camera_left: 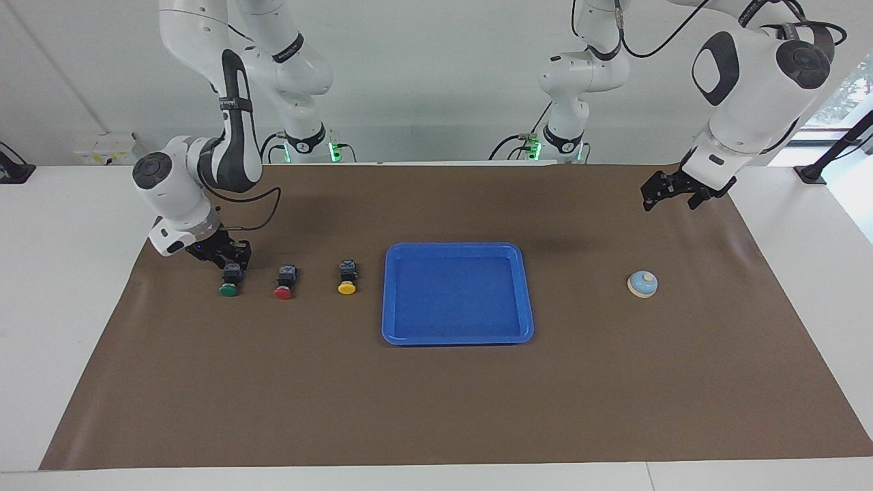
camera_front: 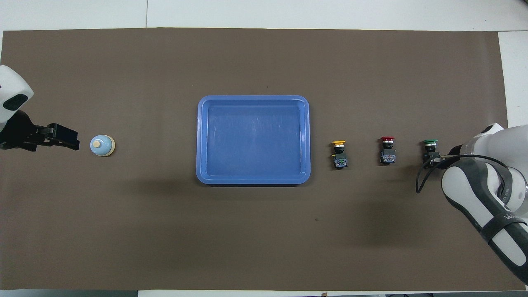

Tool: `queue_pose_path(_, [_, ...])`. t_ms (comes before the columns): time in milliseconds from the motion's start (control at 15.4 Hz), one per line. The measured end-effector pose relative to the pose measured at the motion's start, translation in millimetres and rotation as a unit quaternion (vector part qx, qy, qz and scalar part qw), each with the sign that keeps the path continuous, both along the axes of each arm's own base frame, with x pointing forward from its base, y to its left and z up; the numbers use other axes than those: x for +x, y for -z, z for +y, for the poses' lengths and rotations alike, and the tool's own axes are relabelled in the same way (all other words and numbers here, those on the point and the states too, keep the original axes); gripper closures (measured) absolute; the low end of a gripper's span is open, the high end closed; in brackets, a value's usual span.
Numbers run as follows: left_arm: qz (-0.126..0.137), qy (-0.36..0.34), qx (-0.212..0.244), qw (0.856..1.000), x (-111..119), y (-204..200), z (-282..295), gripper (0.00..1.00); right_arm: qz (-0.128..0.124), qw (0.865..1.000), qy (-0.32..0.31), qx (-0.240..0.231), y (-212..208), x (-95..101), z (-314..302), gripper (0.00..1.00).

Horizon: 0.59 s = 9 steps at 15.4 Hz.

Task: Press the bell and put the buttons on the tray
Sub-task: 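Carry the green button into the blue tray with the right gripper and release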

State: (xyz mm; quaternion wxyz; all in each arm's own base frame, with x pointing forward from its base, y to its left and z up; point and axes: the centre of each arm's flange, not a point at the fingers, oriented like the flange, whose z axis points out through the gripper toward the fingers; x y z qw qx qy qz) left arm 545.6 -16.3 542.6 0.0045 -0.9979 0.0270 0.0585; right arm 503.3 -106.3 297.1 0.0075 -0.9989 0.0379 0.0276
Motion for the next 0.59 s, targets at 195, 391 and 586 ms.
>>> queue_pose_path(195, [-0.001,0.000,0.000,1.000,0.1,-0.6,-0.4,0.00,0.014,1.000,-0.007,0.003,-18.6,10.2,5.0,0.60])
queue_pose_path(391, [-0.003,-0.002,0.000,1.000,0.6,-2.9,1.9,0.00,0.023,1.000,-0.014,0.004,-55.7,28.9,15.4,0.60])
queue_pose_path(586, [-0.005,-0.005,0.000,1.000,1.0,-4.7,5.0,0.00,0.017,1.000,-0.017,0.000,-95.0,50.4,61.2,0.60])
